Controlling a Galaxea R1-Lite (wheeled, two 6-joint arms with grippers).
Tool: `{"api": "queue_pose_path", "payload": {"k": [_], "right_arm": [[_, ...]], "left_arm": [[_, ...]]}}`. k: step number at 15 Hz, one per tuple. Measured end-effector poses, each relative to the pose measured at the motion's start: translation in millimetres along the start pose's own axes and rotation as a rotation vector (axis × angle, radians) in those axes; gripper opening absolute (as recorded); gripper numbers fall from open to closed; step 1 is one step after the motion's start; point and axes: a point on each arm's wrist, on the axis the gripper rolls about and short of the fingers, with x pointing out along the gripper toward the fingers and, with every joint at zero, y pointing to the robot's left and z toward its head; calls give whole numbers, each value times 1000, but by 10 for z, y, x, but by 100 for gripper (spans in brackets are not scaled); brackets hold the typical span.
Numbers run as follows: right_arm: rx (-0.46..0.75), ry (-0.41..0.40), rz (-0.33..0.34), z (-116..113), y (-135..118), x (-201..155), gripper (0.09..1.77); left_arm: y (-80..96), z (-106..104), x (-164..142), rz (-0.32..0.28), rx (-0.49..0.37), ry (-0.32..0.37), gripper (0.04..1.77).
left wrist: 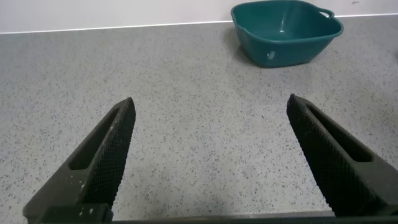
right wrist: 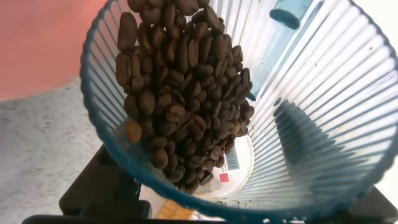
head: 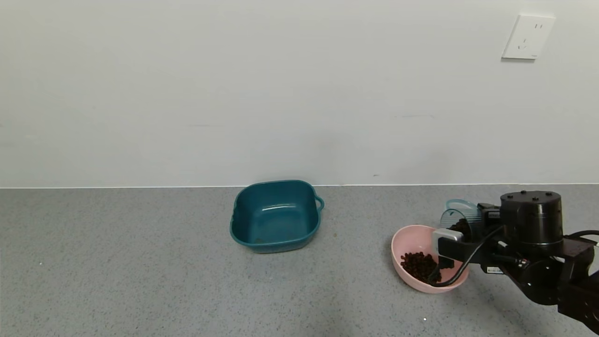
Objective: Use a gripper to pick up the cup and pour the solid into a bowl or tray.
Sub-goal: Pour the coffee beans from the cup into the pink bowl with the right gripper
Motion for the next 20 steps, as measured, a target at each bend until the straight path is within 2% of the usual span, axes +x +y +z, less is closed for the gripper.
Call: {"api": "queue_pose_path", "payload": {"k": [3, 5, 10, 20], "right_arm": [[62, -2, 5, -18, 21, -30, 135], [122, -34, 11, -19, 28, -49, 135], [353, -112, 44, -47, 10, -33, 135], [656, -224, 83, -339, -101, 43, 135]], "left_arm": [[0, 0, 0, 0, 0, 0, 175], [0, 0, 0, 0, 0, 0, 175], [0, 0, 0, 0, 0, 0, 175], [0, 0, 0, 0, 0, 0, 175]]}}
